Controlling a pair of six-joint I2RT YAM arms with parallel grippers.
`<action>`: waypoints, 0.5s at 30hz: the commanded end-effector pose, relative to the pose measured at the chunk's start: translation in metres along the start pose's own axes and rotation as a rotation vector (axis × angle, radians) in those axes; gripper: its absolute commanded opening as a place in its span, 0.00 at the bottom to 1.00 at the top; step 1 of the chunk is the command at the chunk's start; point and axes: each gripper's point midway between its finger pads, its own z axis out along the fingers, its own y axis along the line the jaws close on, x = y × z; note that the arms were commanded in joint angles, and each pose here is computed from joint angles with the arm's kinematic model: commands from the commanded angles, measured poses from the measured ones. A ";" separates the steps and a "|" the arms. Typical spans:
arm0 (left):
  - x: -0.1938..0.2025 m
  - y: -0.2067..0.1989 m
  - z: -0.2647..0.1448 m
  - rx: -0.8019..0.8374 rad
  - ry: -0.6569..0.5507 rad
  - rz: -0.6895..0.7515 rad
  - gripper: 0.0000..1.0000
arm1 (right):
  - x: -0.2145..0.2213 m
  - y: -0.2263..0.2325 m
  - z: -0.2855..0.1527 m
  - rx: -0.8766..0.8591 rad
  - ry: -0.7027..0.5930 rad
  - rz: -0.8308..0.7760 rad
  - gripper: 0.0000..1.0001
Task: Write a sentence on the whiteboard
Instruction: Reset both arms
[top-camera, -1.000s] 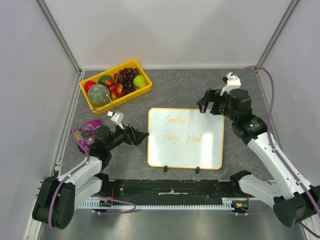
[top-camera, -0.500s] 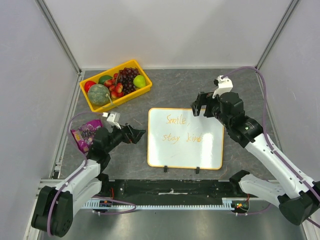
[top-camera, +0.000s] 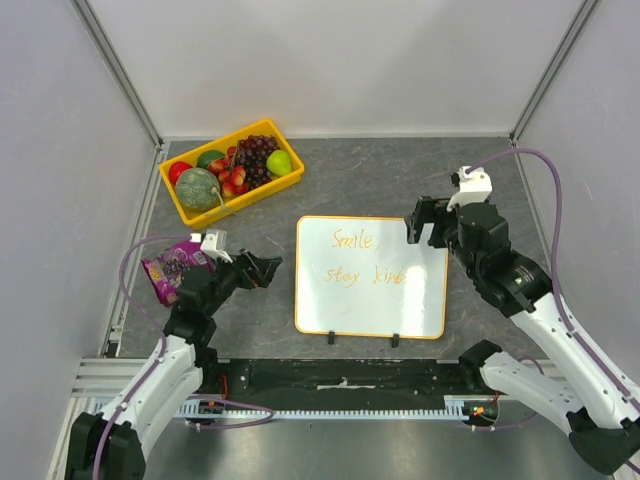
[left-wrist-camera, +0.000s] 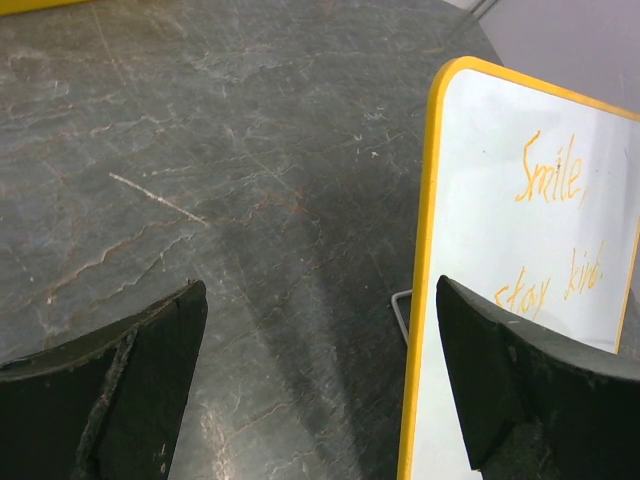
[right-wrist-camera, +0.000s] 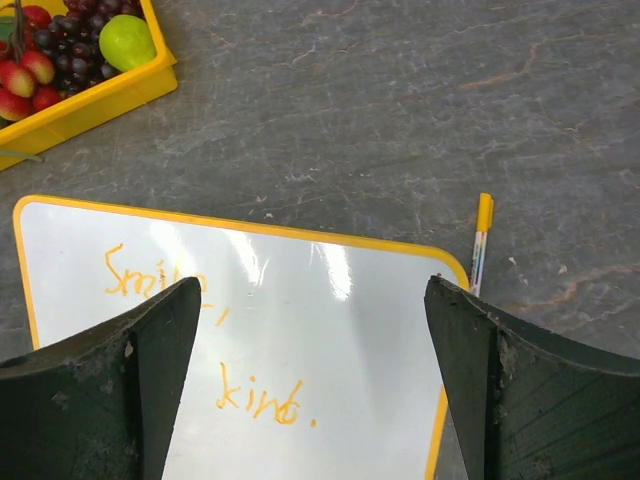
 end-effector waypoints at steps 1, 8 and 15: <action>0.008 0.010 -0.008 -0.073 0.016 -0.070 1.00 | 0.020 -0.022 -0.012 0.080 0.030 -0.021 0.98; -0.009 -0.001 -0.021 -0.073 -0.001 -0.056 1.00 | 0.037 -0.040 -0.025 0.128 0.048 -0.018 0.98; -0.035 -0.020 -0.028 -0.071 0.023 -0.033 1.00 | 0.041 -0.047 -0.035 0.142 0.033 -0.008 0.98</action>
